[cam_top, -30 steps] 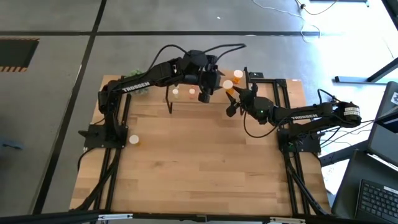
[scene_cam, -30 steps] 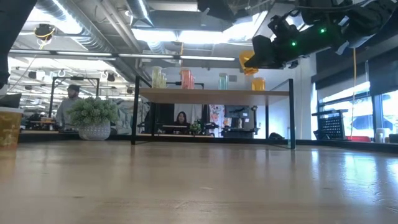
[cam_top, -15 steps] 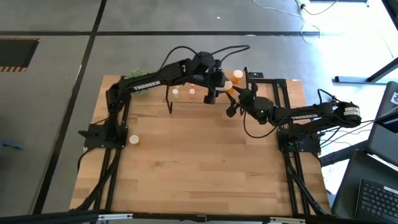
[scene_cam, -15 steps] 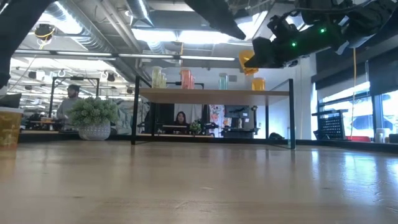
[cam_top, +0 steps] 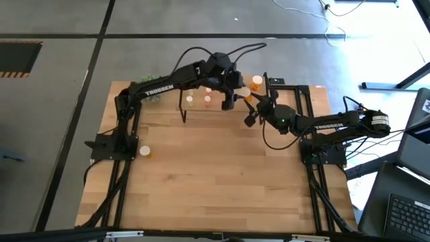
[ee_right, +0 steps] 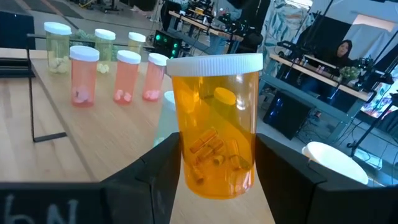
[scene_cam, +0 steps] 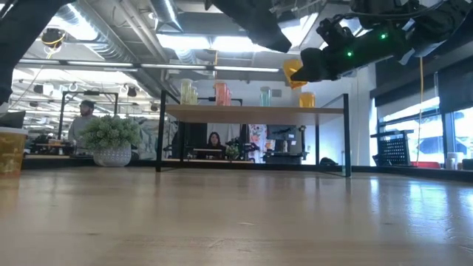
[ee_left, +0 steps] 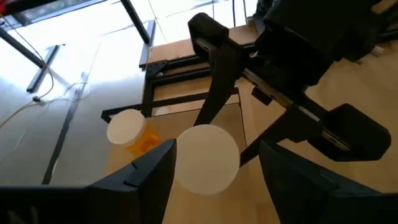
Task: Pick and place medicine bottles onto shelf by color
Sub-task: Put the right orange pill bottle on the shelf aligned with the other orange pill bottle
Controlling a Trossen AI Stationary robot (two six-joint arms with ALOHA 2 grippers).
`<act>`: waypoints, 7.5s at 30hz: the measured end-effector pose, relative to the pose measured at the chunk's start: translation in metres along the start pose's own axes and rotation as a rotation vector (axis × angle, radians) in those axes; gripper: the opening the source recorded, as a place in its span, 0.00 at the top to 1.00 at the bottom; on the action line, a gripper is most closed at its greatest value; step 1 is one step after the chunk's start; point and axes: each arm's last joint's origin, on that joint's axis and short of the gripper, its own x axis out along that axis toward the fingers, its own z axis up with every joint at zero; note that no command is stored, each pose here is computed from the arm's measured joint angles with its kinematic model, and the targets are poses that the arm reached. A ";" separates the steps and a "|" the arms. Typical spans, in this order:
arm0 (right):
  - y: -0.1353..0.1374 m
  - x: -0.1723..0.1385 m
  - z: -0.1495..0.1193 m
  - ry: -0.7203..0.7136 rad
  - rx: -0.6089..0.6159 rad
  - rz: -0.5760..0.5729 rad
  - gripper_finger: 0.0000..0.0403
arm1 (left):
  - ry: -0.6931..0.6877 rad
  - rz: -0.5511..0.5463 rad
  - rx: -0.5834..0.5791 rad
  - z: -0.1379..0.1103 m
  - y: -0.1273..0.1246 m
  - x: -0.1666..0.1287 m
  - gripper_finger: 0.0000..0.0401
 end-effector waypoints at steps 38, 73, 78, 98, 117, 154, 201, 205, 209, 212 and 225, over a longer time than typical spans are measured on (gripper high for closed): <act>0.001 0.000 0.000 -0.007 -0.002 0.036 0.51 | 0.080 0.086 -0.144 -0.010 -0.006 0.017 0.44; 0.005 -0.008 0.000 0.027 0.173 -0.153 0.51 | 0.027 0.264 -0.036 0.017 -0.001 -0.026 0.44; 0.016 -0.019 0.002 0.024 0.199 -0.213 0.51 | 0.040 0.275 -0.036 0.017 0.001 -0.029 0.43; 0.041 -0.039 -0.023 0.038 0.353 -0.402 0.51 | 0.096 0.258 -0.013 0.011 0.001 -0.028 0.43; 0.047 -0.026 -0.044 0.066 0.343 -0.480 0.51 | 0.131 0.239 -0.013 0.007 -0.001 -0.028 0.43; 0.033 -0.009 -0.045 0.084 0.429 -0.409 0.51 | 0.150 0.162 -0.012 0.005 -0.008 -0.027 0.43; 0.046 -0.015 -0.007 0.072 0.149 -0.551 0.42 | 0.173 0.152 -0.012 0.003 -0.009 -0.027 0.43; 0.046 -0.014 -0.004 0.068 0.157 -0.552 0.42 | 0.197 0.144 -0.012 0.000 -0.009 -0.027 0.44; 0.047 -0.013 0.006 0.069 0.126 -0.550 0.42 | 0.211 0.150 -0.011 -0.001 -0.009 -0.028 0.44; 0.046 -0.016 0.020 0.059 0.117 -0.539 0.42 | 0.218 0.161 -0.011 -0.001 -0.009 -0.028 0.44; 0.027 -0.058 0.080 -0.016 0.131 -0.445 0.42 | 0.250 0.155 -0.008 0.002 -0.016 -0.038 0.44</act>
